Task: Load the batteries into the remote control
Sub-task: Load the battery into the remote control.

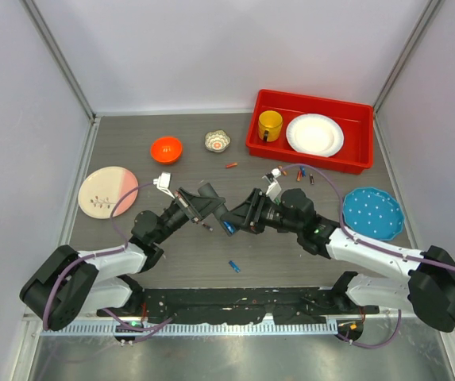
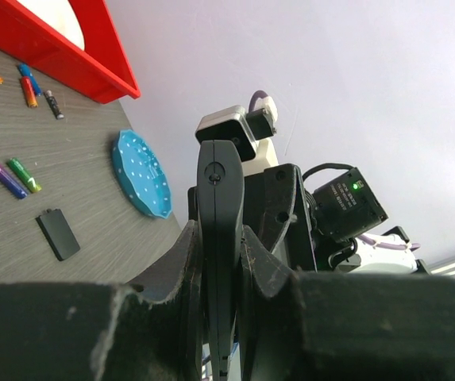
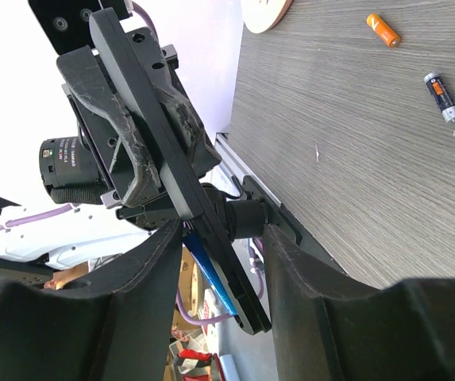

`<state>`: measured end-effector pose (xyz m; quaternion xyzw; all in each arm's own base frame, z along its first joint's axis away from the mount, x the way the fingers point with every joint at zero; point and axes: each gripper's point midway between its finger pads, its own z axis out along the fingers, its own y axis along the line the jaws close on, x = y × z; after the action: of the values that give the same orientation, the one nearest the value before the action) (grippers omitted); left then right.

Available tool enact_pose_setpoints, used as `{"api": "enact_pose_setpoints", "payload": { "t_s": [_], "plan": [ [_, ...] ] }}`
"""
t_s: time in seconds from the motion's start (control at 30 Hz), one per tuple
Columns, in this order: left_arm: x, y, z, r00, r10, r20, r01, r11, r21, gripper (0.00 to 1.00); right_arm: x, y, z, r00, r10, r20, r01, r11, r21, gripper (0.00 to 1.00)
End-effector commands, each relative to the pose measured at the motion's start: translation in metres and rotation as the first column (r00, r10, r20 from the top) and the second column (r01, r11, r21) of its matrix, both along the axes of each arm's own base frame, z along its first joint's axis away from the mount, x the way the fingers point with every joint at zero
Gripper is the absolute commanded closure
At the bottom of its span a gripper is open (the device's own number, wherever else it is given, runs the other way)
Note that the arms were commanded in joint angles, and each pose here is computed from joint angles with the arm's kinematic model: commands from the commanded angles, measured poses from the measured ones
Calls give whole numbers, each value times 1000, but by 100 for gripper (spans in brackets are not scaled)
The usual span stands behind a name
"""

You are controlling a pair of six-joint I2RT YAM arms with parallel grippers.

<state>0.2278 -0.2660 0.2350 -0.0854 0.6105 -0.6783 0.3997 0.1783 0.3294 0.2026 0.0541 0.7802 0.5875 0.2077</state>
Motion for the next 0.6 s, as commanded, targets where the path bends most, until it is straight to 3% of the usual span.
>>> {"api": "enact_pose_setpoints", "payload": {
  "t_s": [0.0, 0.57],
  "plan": [
    [-19, 23, 89, 958, 74, 276, -8, 972, -234, 100, -11, -1, -29, 998, 26, -49, -30, 996, -81, 53],
    [-19, 22, 85, 960, 70, 270, -7, 974, -227, 100, -9, -2, -28, 999, 21, -30, -24, 994, -102, 74]
  ]
}}
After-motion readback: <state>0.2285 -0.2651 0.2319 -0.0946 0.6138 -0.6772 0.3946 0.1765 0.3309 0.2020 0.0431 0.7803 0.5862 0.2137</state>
